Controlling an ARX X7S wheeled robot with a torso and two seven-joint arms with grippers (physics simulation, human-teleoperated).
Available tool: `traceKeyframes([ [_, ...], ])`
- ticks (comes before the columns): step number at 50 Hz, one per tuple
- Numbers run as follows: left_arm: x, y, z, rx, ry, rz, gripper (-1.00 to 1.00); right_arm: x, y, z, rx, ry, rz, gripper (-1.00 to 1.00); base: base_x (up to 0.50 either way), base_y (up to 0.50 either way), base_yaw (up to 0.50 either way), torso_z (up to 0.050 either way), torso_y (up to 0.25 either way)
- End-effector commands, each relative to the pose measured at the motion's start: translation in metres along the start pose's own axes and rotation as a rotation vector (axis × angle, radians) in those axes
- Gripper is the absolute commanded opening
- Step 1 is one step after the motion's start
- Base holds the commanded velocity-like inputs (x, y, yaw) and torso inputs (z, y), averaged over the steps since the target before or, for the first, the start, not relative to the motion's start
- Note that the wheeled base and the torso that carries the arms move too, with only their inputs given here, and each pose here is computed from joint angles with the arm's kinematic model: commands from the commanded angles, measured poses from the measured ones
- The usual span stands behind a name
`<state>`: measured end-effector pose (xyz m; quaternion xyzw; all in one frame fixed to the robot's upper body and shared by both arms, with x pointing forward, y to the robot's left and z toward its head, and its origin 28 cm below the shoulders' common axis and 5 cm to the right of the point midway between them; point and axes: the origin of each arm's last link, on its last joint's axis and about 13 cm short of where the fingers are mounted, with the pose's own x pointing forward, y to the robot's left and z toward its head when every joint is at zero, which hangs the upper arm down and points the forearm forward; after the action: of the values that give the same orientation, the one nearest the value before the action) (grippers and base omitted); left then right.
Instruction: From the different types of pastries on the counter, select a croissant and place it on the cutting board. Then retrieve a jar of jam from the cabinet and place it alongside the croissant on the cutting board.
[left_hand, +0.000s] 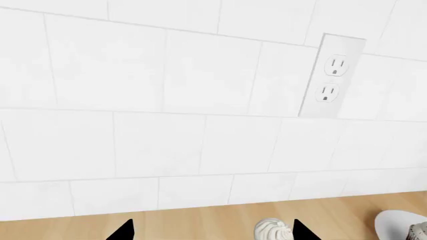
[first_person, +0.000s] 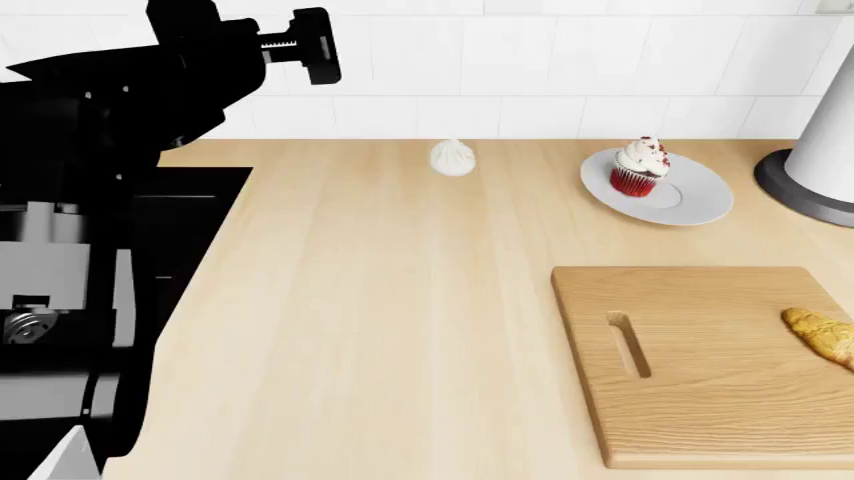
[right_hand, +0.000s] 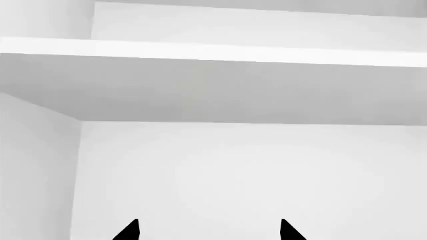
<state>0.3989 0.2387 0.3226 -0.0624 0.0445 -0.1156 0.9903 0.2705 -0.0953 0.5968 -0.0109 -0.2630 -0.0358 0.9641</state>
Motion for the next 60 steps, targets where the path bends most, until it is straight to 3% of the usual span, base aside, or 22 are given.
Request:
traceKeyframes([
  [1, 0.0, -0.004, 0.001, 0.001, -0.001, -0.013, 1.0, -0.004, 0.001, -0.004, 0.009, 0.095, -0.065, 1.0, 0.0, 0.0, 0.0, 0.0, 0.0],
  [11, 0.0, -0.005, 0.0, 0.004, 0.0, -0.02, 1.0, -0.007, -0.001, -0.007, -0.028, 0.154, -0.016, 1.0, 0.0, 0.0, 0.0, 0.0, 0.0],
  [28, 0.0, -0.007, 0.003, 0.006, -0.003, -0.025, 1.0, -0.013, 0.0, -0.013, -0.027, 0.272, -0.122, 1.0, 0.0, 0.0, 0.0, 0.0, 0.0],
  [43, 0.001, -0.009, 0.001, 0.007, 0.0, -0.029, 1.0, -0.013, 0.001, -0.013, -0.027, 0.288, -0.192, 1.0, 0.0, 0.0, 0.0, 0.0, 0.0],
  [45, 0.001, -0.009, 0.001, 0.007, 0.001, -0.03, 1.0, -0.001, -0.015, -0.026, -0.03, 0.279, -0.19, 1.0, 0.0, 0.0, 0.0, 0.0, 0.0],
  [48, 0.001, -0.009, 0.001, 0.008, 0.001, -0.031, 1.0, 0.004, -0.025, -0.033, -0.031, 0.283, -0.174, 1.0, 0.0, 0.0, 0.0, 0.0, 0.0],
  [60, 0.0, -0.01, 0.002, 0.008, -0.002, -0.032, 1.0, 0.004, -0.028, -0.037, -0.019, 0.325, -0.108, 1.0, 0.0, 0.0, 0.0, 0.0, 0.0],
])
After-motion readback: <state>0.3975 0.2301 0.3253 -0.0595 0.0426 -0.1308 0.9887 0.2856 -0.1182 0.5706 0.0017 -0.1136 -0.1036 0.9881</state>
